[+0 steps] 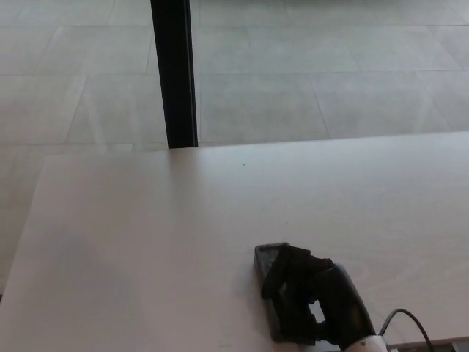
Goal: The robot uses its right hand to hold the eraser kept in the middle of the desk and use it to wipe the desk by swiping its surface twice
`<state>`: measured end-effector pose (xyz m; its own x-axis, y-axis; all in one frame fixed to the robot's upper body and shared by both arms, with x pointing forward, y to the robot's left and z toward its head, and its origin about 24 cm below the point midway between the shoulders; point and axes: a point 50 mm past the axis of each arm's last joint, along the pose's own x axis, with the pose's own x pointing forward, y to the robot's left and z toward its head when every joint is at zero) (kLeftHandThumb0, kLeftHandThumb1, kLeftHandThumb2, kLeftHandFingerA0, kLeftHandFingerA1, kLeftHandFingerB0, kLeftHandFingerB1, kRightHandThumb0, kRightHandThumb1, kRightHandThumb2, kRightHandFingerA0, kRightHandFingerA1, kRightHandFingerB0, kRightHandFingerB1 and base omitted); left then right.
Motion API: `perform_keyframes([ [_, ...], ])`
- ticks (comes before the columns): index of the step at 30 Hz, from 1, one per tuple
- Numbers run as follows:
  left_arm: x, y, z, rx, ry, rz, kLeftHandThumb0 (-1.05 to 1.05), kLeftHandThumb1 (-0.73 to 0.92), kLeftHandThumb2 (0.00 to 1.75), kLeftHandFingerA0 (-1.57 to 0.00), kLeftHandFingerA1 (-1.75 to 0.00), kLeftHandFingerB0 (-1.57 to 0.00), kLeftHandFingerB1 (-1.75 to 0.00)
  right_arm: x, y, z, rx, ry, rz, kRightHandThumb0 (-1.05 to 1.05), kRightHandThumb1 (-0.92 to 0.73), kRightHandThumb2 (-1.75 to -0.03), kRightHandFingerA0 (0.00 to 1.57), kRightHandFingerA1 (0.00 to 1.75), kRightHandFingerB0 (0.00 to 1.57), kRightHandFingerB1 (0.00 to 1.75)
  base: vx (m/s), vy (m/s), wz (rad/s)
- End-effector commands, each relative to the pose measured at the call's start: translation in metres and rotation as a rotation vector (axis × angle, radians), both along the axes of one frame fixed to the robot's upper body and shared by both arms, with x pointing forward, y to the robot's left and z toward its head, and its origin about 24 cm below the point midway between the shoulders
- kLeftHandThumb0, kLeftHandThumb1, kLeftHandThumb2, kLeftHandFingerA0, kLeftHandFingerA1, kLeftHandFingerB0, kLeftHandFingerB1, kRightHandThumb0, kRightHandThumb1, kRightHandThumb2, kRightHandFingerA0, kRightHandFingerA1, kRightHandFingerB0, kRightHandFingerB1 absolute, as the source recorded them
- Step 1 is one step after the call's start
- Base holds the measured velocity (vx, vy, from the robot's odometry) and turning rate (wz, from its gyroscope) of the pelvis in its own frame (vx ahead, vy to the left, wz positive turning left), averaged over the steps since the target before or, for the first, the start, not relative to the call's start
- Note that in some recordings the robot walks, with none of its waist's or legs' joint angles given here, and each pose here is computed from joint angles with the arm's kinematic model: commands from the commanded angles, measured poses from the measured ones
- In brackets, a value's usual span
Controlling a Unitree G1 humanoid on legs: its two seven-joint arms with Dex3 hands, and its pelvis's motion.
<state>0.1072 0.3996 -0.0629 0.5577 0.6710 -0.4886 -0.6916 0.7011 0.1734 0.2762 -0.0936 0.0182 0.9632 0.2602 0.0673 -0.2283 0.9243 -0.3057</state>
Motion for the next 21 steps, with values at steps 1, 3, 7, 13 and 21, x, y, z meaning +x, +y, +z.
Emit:
perform_keyframes([
  [1, -0.002, 0.004, 0.005, 0.028, -0.032, 0.015, -0.73, 0.76, 0.62, -0.51, -0.98, -0.51, -0.81, -0.005, -0.053, -0.036, -0.176, 0.193, -0.17, -0.24, -0.52, -1.16, 0.83, 1.75, 0.7, 1.64, 0.0, 0.0, 0.0],
  [3, -0.002, 0.004, 0.005, 0.025, -0.03, 0.012, -0.74, 0.75, 0.62, -0.51, -0.95, -0.48, -0.75, -0.004, -0.067, -0.036, -0.161, 0.198, -0.227, -0.22, -0.53, -1.1, 0.82, 1.75, 0.7, 1.62, 0.0, 0.0, 0.0],
  [7, -0.001, 0.004, 0.005, 0.028, -0.028, 0.008, -0.73, 0.76, 0.63, -0.54, -0.93, -0.49, -0.73, -0.002, -0.085, -0.037, -0.128, 0.21, -0.314, -0.23, -0.52, -1.05, 0.84, 1.73, 0.74, 1.58, 0.0, 0.0, 0.0],
  [13, -0.003, 0.004, 0.005, 0.021, -0.036, 0.018, -0.73, 0.77, 0.61, -0.51, -0.97, -0.49, -0.77, 0.003, -0.15, -0.028, 0.033, 0.257, -0.631, -0.24, -0.5, -1.11, 0.95, 1.75, 0.8, 1.6, 0.0, 0.0, 0.0],
  [21, -0.004, 0.005, 0.004, 0.022, -0.024, 0.026, -0.71, 0.76, 0.63, -0.52, -0.93, -0.48, -0.74, -0.005, -0.206, -0.018, -0.007, 0.233, -0.75, -0.27, -0.43, -1.22, 1.03, 1.75, 0.88, 1.55, 0.0, 0.0, 0.0],
])
